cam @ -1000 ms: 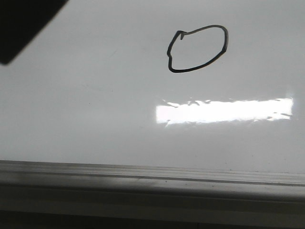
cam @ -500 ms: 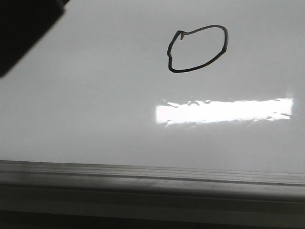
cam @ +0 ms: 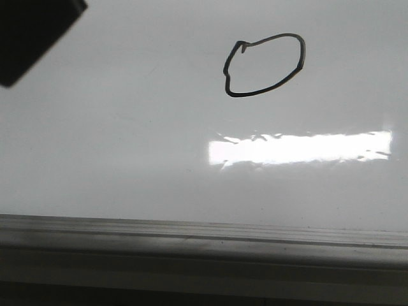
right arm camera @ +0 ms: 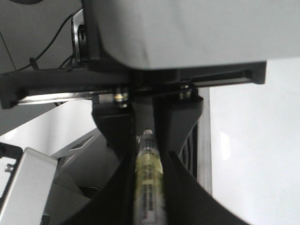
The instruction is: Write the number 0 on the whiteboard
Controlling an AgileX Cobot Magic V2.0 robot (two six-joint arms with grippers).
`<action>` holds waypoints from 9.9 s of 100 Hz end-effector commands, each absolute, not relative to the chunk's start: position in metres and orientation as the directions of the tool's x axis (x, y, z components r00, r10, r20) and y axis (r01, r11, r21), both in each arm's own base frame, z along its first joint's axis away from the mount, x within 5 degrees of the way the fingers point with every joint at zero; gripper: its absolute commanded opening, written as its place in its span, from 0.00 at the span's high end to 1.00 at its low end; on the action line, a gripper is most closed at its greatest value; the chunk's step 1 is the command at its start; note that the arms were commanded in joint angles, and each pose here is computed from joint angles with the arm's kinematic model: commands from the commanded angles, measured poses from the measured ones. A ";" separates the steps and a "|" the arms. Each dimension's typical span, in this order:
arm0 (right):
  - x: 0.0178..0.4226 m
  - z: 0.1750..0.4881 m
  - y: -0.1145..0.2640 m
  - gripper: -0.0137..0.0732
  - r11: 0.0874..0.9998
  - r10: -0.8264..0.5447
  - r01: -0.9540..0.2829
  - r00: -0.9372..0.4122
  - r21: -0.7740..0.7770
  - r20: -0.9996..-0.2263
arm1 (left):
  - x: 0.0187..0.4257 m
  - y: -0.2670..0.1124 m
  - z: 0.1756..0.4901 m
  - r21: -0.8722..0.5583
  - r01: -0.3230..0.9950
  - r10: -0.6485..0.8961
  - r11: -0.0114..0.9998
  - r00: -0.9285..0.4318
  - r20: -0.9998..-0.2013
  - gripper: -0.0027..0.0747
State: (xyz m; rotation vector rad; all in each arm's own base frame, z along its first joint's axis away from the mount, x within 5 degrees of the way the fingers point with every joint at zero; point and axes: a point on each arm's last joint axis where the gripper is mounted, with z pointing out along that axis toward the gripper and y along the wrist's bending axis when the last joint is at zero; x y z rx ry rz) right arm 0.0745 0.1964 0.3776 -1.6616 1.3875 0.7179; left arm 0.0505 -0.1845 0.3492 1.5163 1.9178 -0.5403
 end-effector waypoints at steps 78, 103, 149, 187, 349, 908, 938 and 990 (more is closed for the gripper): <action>0.088 0.430 0.137 0.23 0.346 -0.258 -0.916 0.112 -0.201 -0.960 | 0.074 -0.188 0.353 0.088 0.856 0.492 0.510 -0.206 -0.846 0.99; 0.065 0.432 0.094 0.64 0.487 -0.153 -0.866 0.046 -0.115 -0.987 | 0.098 -0.180 0.356 -0.088 0.662 0.232 0.744 -0.379 -0.896 0.99; 0.048 0.372 0.069 0.89 0.588 -0.065 -0.808 -0.018 -0.024 -0.998 | 0.156 -0.191 0.340 -0.336 0.518 -0.019 0.787 -0.523 -0.852 0.99; 0.049 0.367 0.070 0.89 0.582 -0.080 -0.813 -0.034 -0.019 -0.996 | 0.178 -0.216 0.297 -0.275 0.482 0.084 0.832 -0.600 -0.795 0.99; 0.048 0.365 0.071 0.89 0.574 -0.094 -0.819 -0.046 -0.016 -0.995 | 0.194 -0.205 0.290 -0.336 0.361 -0.011 0.870 -0.667 -0.745 0.29; 0.014 0.327 0.029 0.89 0.600 -0.347 -0.698 0.215 -0.392 -0.913 | 0.044 -0.003 0.256 0.025 0.039 0.012 0.999 0.302 -0.953 0.99; 0.014 0.327 0.029 0.89 0.600 -0.347 -0.698 0.215 -0.392 -0.913 | 0.055 -0.002 0.201 -0.094 0.040 -0.096 0.995 0.059 -0.994 0.99; 0.014 0.327 0.029 0.89 0.600 -0.347 -0.698 0.215 -0.392 -0.913 | 0.053 -0.003 0.175 -0.141 0.018 -0.133 0.990 -0.226 -0.965 0.99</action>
